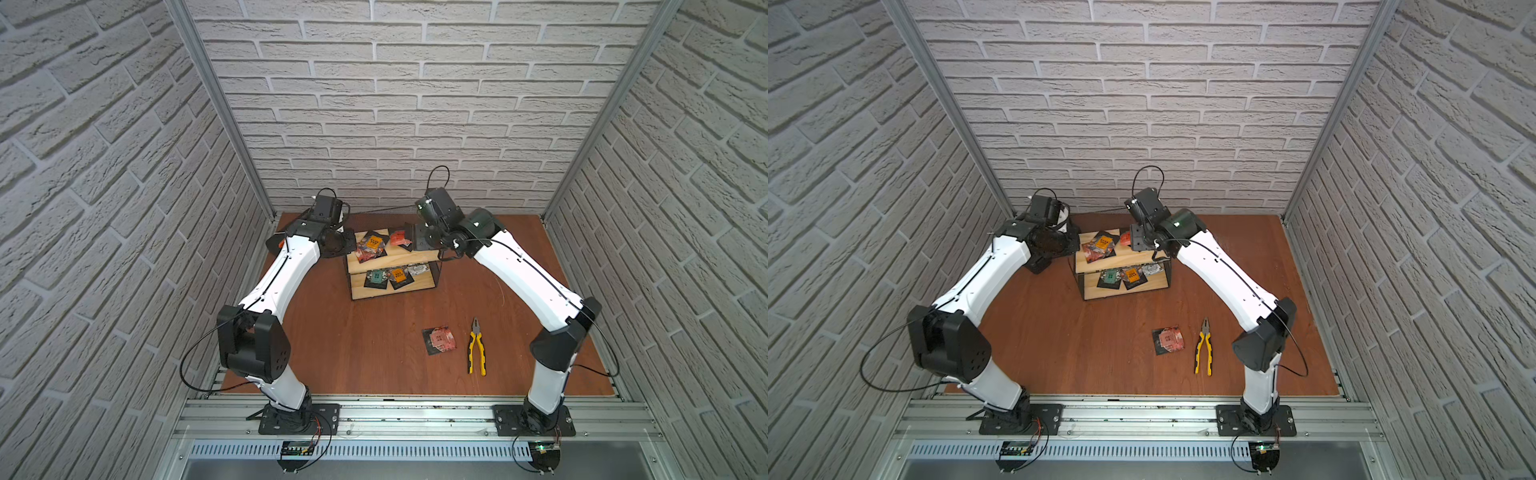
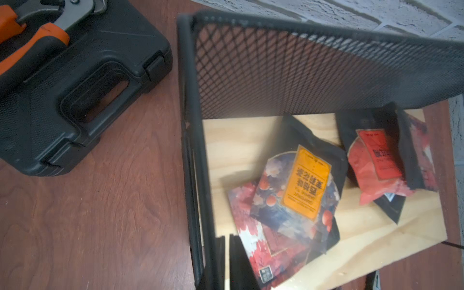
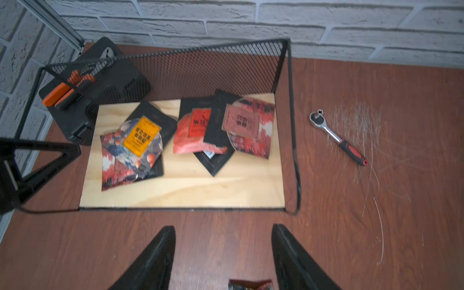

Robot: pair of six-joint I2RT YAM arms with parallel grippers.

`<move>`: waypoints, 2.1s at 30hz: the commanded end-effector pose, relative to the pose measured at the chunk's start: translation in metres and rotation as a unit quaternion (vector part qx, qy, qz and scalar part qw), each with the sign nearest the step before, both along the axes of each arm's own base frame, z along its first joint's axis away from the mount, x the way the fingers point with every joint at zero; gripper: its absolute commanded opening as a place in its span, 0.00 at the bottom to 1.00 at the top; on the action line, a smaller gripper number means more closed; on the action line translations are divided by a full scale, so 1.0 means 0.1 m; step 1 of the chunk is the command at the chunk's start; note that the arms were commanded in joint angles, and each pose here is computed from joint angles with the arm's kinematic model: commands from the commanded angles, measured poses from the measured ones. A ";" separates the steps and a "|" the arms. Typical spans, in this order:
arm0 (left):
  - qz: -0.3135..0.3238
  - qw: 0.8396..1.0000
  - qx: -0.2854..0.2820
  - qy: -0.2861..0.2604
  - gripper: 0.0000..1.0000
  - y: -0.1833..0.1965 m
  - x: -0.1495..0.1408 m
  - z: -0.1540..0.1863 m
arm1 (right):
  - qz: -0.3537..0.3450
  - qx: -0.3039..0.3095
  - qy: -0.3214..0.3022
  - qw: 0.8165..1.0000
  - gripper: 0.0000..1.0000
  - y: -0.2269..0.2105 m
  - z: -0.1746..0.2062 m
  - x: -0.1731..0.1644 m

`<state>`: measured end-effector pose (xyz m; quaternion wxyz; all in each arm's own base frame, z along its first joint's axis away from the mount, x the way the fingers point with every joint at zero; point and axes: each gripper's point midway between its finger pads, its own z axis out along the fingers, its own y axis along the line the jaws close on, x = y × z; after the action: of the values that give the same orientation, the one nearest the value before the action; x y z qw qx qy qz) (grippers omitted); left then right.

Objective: Remove the tea bags from the shelf
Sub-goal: Pick up the tea bag from the shelf.

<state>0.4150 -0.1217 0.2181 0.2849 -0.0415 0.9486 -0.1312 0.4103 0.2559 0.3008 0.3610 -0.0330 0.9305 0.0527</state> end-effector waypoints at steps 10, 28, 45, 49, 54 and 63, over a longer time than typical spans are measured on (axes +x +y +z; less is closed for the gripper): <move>-0.010 1.000 -0.001 -0.020 0.10 -0.01 0.08 0.11 | -0.013 -0.019 0.000 1.000 0.73 0.09 -0.28 0.68; -0.011 1.000 -0.001 -0.018 0.10 0.01 0.08 0.09 | -0.023 -0.031 -0.001 0.999 0.74 0.12 -0.70 1.07; -0.009 1.000 0.000 -0.019 0.10 0.04 0.09 0.10 | -0.043 -0.002 0.029 0.999 0.41 0.15 -0.89 1.05; -0.010 1.000 -0.002 -0.019 0.10 0.04 0.09 0.10 | -0.049 0.000 0.031 0.998 0.31 0.14 -0.91 1.04; -0.010 1.000 -0.004 -0.021 0.10 0.04 0.11 0.11 | -0.054 0.007 0.034 0.998 0.16 0.14 -0.93 1.03; -0.012 1.000 -0.006 -0.020 0.10 0.03 0.11 0.11 | -0.064 0.031 0.004 0.997 0.03 0.13 -0.63 1.03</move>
<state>0.4162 -0.1190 0.2171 0.2823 -0.0377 0.9488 -0.1364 0.5156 0.2719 0.2016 0.3290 0.0221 0.9433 0.0369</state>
